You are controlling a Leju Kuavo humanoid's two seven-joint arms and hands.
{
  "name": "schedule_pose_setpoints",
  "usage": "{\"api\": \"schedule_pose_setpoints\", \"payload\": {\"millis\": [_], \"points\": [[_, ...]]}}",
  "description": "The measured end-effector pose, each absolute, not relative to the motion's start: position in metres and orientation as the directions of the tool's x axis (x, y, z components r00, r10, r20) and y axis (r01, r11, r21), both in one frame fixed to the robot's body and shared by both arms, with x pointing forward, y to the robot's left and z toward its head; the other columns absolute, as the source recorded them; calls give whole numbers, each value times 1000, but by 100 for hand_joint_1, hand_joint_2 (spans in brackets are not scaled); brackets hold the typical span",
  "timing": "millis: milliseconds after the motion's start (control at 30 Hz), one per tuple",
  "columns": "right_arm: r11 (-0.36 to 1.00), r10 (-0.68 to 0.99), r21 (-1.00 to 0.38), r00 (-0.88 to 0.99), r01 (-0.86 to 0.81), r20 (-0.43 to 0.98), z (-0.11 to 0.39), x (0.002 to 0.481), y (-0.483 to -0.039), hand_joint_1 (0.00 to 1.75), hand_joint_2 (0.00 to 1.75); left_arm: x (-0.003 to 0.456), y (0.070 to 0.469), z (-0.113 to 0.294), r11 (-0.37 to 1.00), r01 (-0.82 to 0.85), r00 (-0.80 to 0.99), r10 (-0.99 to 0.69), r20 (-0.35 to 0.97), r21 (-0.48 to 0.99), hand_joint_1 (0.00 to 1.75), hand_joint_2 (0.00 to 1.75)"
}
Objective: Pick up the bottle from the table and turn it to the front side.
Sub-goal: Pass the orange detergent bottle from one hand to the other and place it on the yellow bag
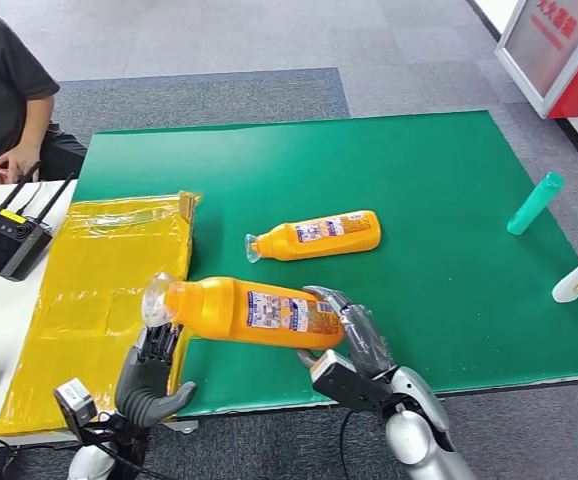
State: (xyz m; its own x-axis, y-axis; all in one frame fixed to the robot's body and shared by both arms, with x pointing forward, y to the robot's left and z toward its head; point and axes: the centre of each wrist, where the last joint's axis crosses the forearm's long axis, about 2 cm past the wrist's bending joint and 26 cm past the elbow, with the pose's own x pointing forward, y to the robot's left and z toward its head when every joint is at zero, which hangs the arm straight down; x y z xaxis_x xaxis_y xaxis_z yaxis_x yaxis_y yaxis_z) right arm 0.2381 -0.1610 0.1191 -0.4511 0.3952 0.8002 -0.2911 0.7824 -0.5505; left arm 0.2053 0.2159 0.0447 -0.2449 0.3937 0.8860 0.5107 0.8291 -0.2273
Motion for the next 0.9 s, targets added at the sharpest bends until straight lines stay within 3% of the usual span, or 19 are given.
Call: {"api": "schedule_pose_setpoints", "payload": {"millis": [300,900], "points": [[784,372,-543,-472,-301,799,119,237,-157,175,175,206,214,45,798,545,-229,437,870,-257,0,175],[744,330,-554,-515,-375,792,97,224,-110,175,175,229,196,59,680,668,-200,557,806,-304,0,175]]}}
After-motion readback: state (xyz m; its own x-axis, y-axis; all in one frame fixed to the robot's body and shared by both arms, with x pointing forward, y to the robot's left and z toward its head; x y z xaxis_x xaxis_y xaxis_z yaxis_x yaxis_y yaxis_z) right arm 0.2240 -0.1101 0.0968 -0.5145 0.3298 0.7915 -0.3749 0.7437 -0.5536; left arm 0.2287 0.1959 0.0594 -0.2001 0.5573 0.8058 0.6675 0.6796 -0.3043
